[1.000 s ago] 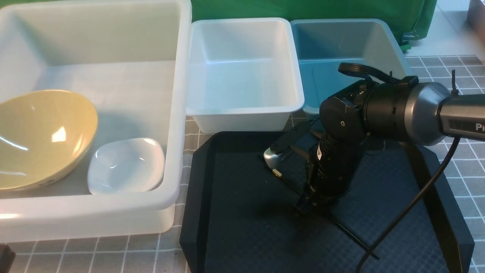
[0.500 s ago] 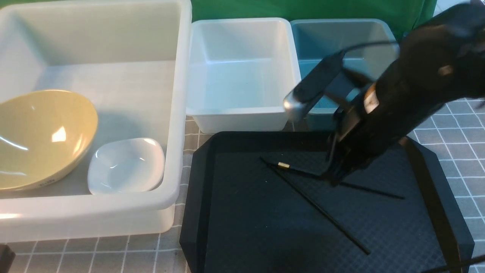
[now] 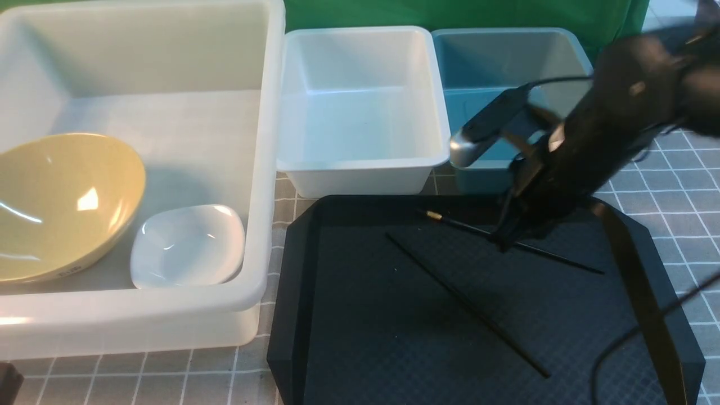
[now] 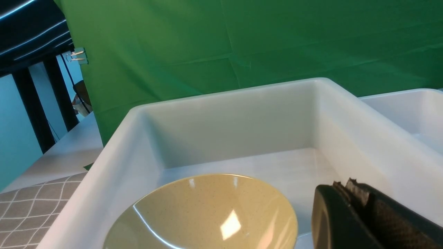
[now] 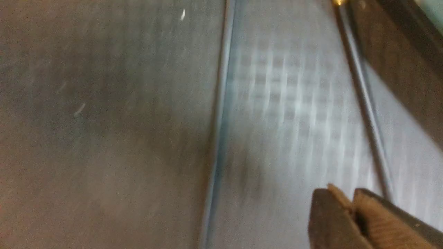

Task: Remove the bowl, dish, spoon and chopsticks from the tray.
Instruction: Use the right arm to grab the chopsticks

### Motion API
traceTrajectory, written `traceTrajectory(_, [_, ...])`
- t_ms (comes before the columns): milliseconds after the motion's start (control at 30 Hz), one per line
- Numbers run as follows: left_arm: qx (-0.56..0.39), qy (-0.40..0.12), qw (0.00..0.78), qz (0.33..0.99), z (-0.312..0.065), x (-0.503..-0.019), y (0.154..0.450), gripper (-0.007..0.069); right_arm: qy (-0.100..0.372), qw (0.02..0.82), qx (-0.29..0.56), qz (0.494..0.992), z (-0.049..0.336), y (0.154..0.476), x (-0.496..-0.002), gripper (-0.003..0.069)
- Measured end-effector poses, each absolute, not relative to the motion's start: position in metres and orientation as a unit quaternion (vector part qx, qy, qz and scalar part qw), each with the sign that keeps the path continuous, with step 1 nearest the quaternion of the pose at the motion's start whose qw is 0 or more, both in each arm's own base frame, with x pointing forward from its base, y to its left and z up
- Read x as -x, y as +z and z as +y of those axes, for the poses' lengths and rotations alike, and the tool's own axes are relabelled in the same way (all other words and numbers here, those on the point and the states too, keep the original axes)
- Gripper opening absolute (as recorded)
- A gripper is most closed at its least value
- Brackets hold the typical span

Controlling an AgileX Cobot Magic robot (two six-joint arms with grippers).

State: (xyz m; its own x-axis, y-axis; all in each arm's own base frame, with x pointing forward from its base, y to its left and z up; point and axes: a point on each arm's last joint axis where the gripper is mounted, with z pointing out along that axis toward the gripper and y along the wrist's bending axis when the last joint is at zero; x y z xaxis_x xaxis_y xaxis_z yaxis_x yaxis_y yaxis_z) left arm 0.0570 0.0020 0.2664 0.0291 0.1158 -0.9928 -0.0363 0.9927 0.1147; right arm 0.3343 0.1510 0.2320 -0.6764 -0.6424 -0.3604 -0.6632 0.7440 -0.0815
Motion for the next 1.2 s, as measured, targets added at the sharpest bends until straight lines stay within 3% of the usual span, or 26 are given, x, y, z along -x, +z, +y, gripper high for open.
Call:
traceTrajectory(267, [-0.028,0.053,0.717,0.695,0.002,-0.057,0.266,-0.0014,-0.004,0.182,0.352,0.918,0.144,0.185,-0.363,0.0162])
traceTrajectory(500, [-0.028,0.053,0.717,0.695,0.002,-0.057,0.266,-0.0014,-0.007,0.177,0.344,0.922,0.139,0.17,-0.37,0.0043])
traceTrajectory(633, [-0.028,0.053,0.717,0.695,0.002,-0.057,0.266,-0.0014,-0.002,0.173,0.333,0.927,0.14,0.169,-0.37,0.0031])
traceTrajectory(833, [-0.028,0.053,0.717,0.695,0.002,-0.057,0.266,-0.0014,0.037,0.131,0.314,0.939,0.144,0.169,-0.362,0.0031])
traceTrajectory(1067, [-0.028,0.053,0.716,0.695,0.002,-0.057,0.266,-0.0014,0.1,0.009,0.346,0.933,0.148,0.172,-0.339,0.0031])
traceTrajectory(1200, [-0.028,0.053,0.716,0.695,0.002,-0.057,0.266,-0.0014,0.123,-0.009,0.349,0.929,0.152,0.179,-0.337,0.0033])
